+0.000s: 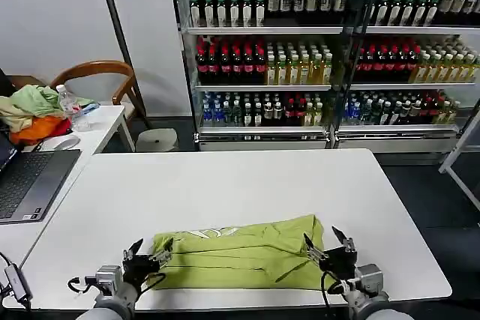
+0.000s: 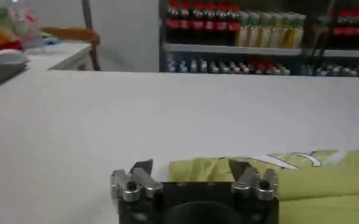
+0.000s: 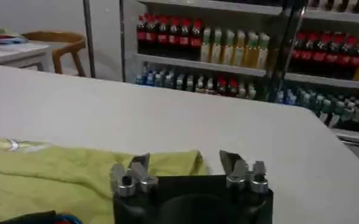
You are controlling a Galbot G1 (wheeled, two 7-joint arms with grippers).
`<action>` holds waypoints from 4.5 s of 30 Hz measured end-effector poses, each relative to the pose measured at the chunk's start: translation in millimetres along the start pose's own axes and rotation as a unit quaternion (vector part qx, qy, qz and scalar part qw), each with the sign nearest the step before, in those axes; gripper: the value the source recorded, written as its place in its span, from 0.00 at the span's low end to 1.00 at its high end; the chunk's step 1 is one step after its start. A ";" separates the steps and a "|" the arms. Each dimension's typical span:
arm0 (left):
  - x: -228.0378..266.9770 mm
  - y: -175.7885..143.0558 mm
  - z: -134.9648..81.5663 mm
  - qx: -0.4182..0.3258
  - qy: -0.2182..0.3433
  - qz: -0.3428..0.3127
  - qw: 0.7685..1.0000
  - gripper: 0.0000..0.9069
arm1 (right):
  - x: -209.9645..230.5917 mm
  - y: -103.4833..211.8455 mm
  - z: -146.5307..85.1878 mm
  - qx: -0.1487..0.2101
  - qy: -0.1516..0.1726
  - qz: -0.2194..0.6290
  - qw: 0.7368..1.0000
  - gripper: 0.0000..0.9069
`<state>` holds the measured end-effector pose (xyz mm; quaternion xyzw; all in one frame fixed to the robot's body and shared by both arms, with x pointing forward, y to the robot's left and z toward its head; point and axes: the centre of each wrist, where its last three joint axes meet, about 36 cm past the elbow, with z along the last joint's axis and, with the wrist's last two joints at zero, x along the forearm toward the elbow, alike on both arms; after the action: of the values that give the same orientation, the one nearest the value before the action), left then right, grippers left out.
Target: Fold and organize the clothes.
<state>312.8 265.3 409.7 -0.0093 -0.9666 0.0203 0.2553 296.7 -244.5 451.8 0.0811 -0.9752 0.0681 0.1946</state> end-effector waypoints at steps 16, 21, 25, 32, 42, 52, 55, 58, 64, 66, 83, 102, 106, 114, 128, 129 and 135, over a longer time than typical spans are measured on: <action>-5.0 -16.4 14.2 0.035 0.023 -0.029 0.999 0.06 | 6.1 -0.7 3.8 -0.001 -0.003 0.016 1.000 1.00; -6.0 -21.3 16.0 0.038 0.023 -0.025 0.999 0.06 | 7.1 -1.9 3.7 -0.001 -0.003 0.019 1.000 1.00; -8.3 -24.1 17.8 0.038 0.023 -0.024 0.999 0.04 | 7.6 -2.6 4.0 -0.001 -0.003 0.021 1.000 1.00; -9.8 -23.7 19.8 0.033 0.018 -0.016 0.999 0.00 | 6.6 -2.9 3.3 0.002 -0.006 0.024 1.000 1.00; 0.5 -10.6 0.9 0.024 -0.006 -0.006 1.000 0.01 | 1.0 -10.0 1.8 0.008 -0.009 0.032 0.999 1.00; 5.4 40.4 -21.2 -0.002 -0.020 -0.064 0.998 0.02 | -1.7 -17.9 0.1 0.013 -0.016 0.038 0.999 1.00; 5.6 63.3 -27.6 -0.025 -0.024 -0.100 0.994 0.03 | -1.4 -19.2 -0.2 0.014 -0.018 0.039 0.999 1.00; 6.8 85.7 -37.1 -0.043 -0.028 -0.132 0.990 0.04 | -0.3 -20.8 -1.6 0.016 -0.020 0.040 0.999 1.00; 12.7 104.2 -59.8 -0.061 -0.050 -0.156 0.985 0.04 | 3.3 -25.0 -3.2 0.021 -0.021 0.043 0.999 1.00; 16.0 99.8 -65.9 -0.060 -0.056 -0.148 0.986 0.06 | 4.6 -26.3 -3.7 0.024 -0.021 0.044 0.999 1.00; 32.3 -11.6 -53.1 -0.002 -0.086 0.048 0.995 0.06 | 13.5 -31.2 -5.0 0.032 -0.012 0.066 0.997 1.00; -13.2 -84.8 -30.9 0.029 -0.053 0.126 0.990 1.00 | 25.3 -37.5 -6.6 0.036 -0.011 0.088 0.995 1.00; -18.7 -94.4 -24.1 0.032 -0.043 0.136 0.989 1.00 | 24.8 -37.1 -6.8 0.034 -0.012 0.088 0.995 1.00; -14.7 -103.0 -24.8 0.042 -0.070 0.161 0.984 1.00 | 18.6 -35.4 -5.4 0.032 -0.012 0.083 0.996 1.00; -15.3 -22.5 -30.1 0.001 -0.082 0.052 0.995 1.00 | 9.0 -33.1 -6.8 0.027 -0.027 0.072 0.997 1.00; -16.6 -17.3 -26.9 0.000 -0.073 0.044 0.996 1.00 | 8.7 -33.5 -6.3 0.027 -0.027 0.072 0.997 1.00; -18.3 2.8 -13.7 0.001 -0.024 0.016 1.000 1.00 | 8.9 -35.4 -5.8 0.028 -0.028 0.074 0.996 1.00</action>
<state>335.5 268.0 412.5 -0.0241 -0.9721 0.0256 0.2319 297.3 -279.3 464.1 0.0156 -0.9812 0.1074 0.1595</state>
